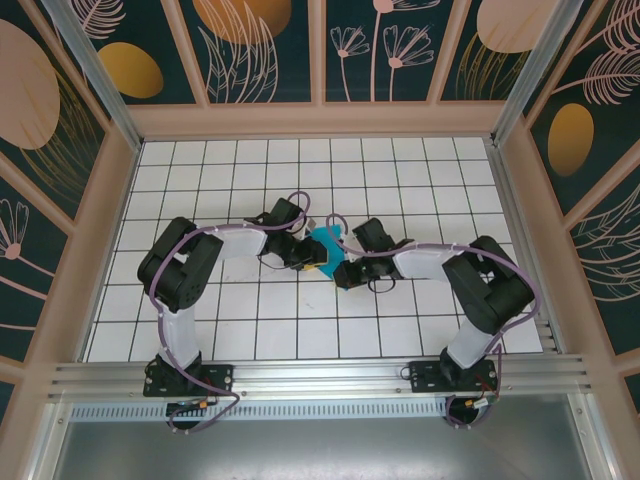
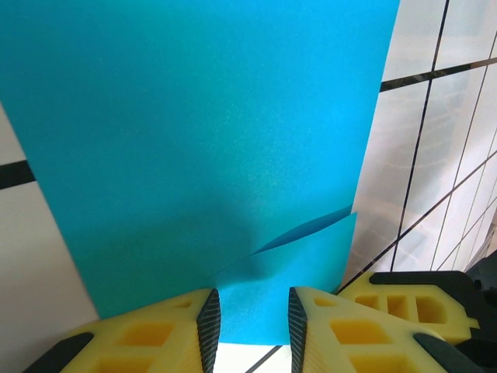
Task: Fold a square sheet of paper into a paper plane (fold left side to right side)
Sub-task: Third fold the triangle at the center of the table.
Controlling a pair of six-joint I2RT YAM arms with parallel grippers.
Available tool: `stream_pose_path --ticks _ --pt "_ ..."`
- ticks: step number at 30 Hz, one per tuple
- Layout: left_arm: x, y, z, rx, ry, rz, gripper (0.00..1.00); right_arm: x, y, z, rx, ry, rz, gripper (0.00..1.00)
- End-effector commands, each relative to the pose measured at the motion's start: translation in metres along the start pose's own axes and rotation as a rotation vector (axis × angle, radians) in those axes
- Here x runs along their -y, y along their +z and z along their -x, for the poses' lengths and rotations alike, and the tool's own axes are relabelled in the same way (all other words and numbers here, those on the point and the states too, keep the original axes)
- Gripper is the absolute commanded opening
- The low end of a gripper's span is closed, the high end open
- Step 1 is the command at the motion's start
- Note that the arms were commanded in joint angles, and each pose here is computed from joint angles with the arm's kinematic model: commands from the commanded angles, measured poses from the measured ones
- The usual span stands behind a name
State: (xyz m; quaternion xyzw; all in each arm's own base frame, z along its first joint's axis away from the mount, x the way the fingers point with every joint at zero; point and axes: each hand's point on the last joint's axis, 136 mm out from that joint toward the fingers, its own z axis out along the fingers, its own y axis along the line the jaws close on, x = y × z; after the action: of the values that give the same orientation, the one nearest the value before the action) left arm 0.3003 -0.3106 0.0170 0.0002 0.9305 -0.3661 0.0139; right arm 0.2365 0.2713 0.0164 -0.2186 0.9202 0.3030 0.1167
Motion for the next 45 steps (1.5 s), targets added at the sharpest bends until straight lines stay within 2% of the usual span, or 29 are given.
stream_pose_path --ticks 1,15,19,26,34,39,45 --pt "-0.065 0.019 -0.003 0.013 -0.032 0.221 0.34 0.012 -0.002 -0.041 -0.108 0.078 -0.044 0.14" --pt "-0.067 0.02 -0.003 0.011 -0.033 0.23 0.34 0.019 -0.018 -0.054 -0.113 0.101 -0.089 0.14" --pt "-0.065 0.019 -0.002 0.016 -0.029 0.226 0.34 0.011 -0.032 -0.038 -0.056 0.092 -0.072 0.14" --pt "-0.058 0.016 0.001 0.026 -0.025 0.208 0.34 -0.028 -0.063 0.007 0.098 0.043 0.054 0.14" --pt "-0.056 0.015 0.001 0.029 -0.022 0.205 0.34 -0.039 -0.026 0.015 0.051 0.07 0.139 0.13" --pt "-0.057 0.016 0.001 0.026 -0.024 0.205 0.34 -0.018 -0.012 0.008 0.012 0.112 0.074 0.13" --pt "-0.057 0.016 0.002 0.027 -0.024 0.205 0.34 0.003 -0.015 -0.007 -0.011 0.174 0.036 0.12"
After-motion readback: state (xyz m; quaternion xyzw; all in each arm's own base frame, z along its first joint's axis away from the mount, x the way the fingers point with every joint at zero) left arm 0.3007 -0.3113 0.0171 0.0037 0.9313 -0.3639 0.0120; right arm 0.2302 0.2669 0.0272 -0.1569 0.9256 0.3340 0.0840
